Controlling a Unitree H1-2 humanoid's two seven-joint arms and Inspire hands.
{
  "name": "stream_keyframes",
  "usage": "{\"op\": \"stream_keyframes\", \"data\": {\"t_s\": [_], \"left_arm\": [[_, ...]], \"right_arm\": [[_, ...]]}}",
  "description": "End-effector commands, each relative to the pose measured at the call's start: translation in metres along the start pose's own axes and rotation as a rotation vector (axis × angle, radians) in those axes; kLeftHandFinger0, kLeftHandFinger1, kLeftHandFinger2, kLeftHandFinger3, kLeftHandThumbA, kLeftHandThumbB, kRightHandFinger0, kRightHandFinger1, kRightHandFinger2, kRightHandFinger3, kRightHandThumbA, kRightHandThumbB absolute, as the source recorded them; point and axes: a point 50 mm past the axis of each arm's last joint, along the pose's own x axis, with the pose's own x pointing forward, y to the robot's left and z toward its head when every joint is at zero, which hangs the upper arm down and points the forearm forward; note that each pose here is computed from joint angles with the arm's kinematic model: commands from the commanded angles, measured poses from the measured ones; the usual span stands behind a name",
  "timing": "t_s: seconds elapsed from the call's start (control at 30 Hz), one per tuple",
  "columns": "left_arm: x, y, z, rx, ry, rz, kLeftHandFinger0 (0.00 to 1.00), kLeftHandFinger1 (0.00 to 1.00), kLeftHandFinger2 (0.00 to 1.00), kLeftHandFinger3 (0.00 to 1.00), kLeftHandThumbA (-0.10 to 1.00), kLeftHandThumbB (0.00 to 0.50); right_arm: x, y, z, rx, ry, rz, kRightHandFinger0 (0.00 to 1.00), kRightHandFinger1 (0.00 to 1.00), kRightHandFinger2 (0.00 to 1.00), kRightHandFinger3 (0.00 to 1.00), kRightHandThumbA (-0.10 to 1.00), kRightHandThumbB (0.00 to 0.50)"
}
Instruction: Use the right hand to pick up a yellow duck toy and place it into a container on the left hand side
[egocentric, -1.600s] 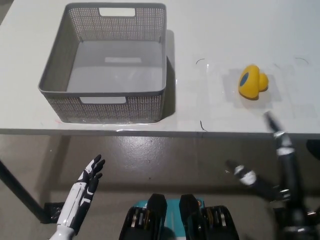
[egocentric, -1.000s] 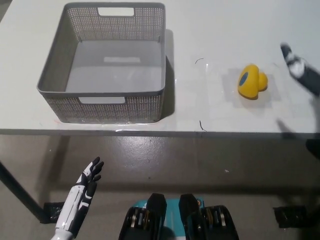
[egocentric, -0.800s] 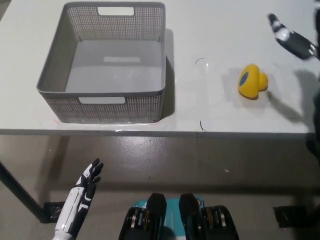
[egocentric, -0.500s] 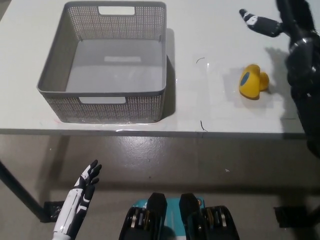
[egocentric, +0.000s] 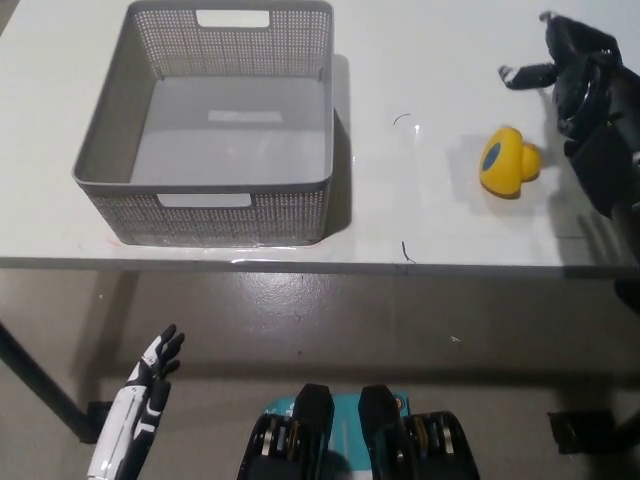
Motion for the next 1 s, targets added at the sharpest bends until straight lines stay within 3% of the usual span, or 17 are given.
{"op": "stream_keyframes", "data": {"t_s": [0.0,0.07,0.1,0.4,0.53,0.63,0.73,0.8,0.93,0.97], "left_arm": [[0.000,0.010,0.009,0.030,-0.048,0.014,1.00,1.00,1.00,1.00,1.00,0.037],[0.000,0.010,0.009,0.033,-0.048,0.015,1.00,1.00,1.00,1.00,1.00,0.039],[0.000,0.010,0.009,0.031,-0.050,0.014,1.00,1.00,1.00,1.00,1.00,0.040],[0.003,0.009,0.010,0.037,-0.051,0.006,1.00,1.00,1.00,1.00,1.00,0.046],[0.004,0.009,0.010,0.040,-0.050,0.005,1.00,1.00,1.00,1.00,1.00,0.057],[0.006,0.010,0.010,0.036,-0.053,0.008,1.00,1.00,1.00,1.00,1.00,0.053],[0.008,0.011,0.011,0.042,-0.062,0.013,1.00,1.00,1.00,1.00,1.00,0.055],[0.008,0.011,0.010,0.037,-0.061,0.015,1.00,1.00,1.00,1.00,1.00,0.066],[0.008,0.012,0.011,0.036,-0.061,0.014,1.00,1.00,1.00,1.00,1.00,0.081],[0.008,0.012,0.011,0.042,-0.065,0.015,1.00,1.00,1.00,1.00,1.00,0.072]], "right_arm": [[-0.002,-0.046,0.012,0.002,0.037,-0.013,1.00,1.00,1.00,1.00,0.83,0.500],[-0.002,-0.046,0.009,0.008,0.044,0.019,1.00,1.00,1.00,1.00,0.98,0.497],[-0.002,-0.045,0.007,0.012,0.041,0.043,1.00,1.00,1.00,1.00,1.00,0.498],[-0.002,-0.033,0.001,0.023,-0.001,0.235,1.00,1.00,1.00,1.00,1.00,0.490],[-0.003,-0.028,0.004,-0.007,-0.032,0.265,1.00,1.00,1.00,1.00,1.00,0.425],[-0.003,-0.028,0.007,-0.013,-0.032,0.275,1.00,1.00,1.00,1.00,1.00,0.426],[-0.003,-0.025,0.008,-0.009,-0.015,0.284,1.00,1.00,1.00,1.00,1.00,0.482],[-0.003,-0.022,0.008,0.003,-0.011,0.296,1.00,1.00,1.00,1.00,1.00,0.489],[-0.003,-0.016,0.010,0.002,-0.019,0.319,1.00,1.00,1.00,1.00,1.00,0.433],[-0.003,-0.013,0.010,-0.004,-0.006,0.315,1.00,1.00,1.00,1.00,1.00,0.447]]}}
